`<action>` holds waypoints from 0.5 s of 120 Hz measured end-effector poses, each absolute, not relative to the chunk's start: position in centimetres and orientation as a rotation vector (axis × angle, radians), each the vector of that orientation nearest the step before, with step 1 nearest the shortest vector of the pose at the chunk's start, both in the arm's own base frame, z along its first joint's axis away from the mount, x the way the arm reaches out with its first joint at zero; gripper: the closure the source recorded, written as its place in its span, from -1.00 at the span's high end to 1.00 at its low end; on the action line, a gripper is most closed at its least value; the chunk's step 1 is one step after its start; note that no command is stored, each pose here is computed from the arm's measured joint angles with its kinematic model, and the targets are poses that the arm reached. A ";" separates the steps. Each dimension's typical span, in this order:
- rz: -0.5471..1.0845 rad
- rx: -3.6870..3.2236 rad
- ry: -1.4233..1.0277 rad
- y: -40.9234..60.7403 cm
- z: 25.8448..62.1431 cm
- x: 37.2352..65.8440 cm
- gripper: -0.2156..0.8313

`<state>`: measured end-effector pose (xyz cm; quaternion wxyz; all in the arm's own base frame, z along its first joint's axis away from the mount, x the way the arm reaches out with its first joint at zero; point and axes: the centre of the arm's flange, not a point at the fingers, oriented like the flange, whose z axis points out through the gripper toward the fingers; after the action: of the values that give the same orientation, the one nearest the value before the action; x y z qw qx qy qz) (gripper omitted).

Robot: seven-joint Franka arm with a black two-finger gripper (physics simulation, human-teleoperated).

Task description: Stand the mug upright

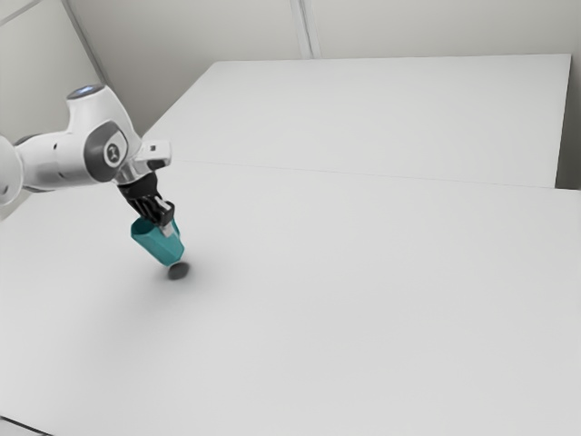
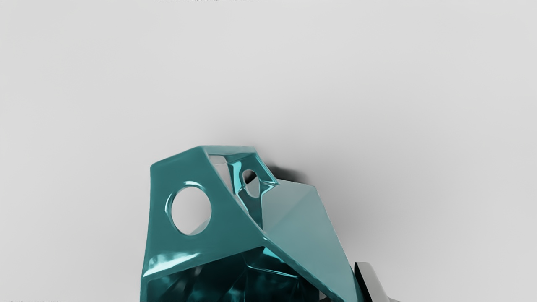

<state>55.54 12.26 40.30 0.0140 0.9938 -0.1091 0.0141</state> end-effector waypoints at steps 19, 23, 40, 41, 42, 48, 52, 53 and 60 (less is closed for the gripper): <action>0.055 3.113 -0.254 11.5 39.1 56.2 -0.91; 0.050 3.117 -0.239 11.4 38.6 56.3 -0.91; 0.039 3.126 -0.187 10.9 37.4 56.8 -0.91; 0.038 3.126 -0.184 10.9 37.3 56.8 -0.91; 0.037 3.126 -0.181 10.8 37.2 56.8 -0.91; 0.035 3.128 -0.163 10.7 36.9 56.9 -0.90; 0.034 3.129 -0.152 10.6 36.8 57.0 -0.87; 0.034 3.129 -0.149 10.6 36.7 57.0 -0.86; 0.031 3.128 -0.130 10.5 36.4 57.1 -0.79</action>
<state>57.12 10.53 36.42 0.0053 0.9991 -0.0415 0.0101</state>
